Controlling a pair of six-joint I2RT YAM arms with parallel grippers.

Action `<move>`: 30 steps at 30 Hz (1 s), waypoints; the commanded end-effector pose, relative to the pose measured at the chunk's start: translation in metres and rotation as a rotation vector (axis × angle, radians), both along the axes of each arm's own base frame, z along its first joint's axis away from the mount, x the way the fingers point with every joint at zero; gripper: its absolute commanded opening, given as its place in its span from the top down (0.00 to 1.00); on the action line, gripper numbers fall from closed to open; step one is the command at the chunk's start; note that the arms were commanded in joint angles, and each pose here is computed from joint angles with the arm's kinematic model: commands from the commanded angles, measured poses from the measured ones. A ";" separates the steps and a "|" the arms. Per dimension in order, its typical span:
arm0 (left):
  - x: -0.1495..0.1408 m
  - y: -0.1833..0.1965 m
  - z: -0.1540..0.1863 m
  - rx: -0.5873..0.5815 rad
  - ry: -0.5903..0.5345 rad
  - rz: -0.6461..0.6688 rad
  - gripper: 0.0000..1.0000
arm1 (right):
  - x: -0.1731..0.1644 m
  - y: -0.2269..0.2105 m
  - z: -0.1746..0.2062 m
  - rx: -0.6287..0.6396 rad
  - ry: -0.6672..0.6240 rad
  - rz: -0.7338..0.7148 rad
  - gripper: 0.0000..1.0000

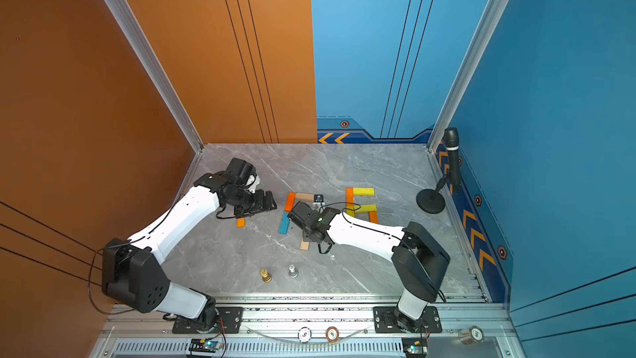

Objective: Assemble the number 6 with building blocks
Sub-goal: Assemble the building block at the center of the board.

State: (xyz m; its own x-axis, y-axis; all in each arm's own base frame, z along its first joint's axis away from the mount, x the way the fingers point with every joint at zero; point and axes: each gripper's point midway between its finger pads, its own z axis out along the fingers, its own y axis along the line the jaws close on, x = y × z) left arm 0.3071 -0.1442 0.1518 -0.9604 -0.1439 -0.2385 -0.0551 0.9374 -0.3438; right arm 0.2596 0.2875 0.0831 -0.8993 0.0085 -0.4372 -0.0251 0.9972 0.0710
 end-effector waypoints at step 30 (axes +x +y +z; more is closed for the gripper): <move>-0.005 0.023 0.007 -0.015 -0.084 0.028 0.09 | 0.003 0.036 -0.060 -0.082 0.140 -0.104 0.64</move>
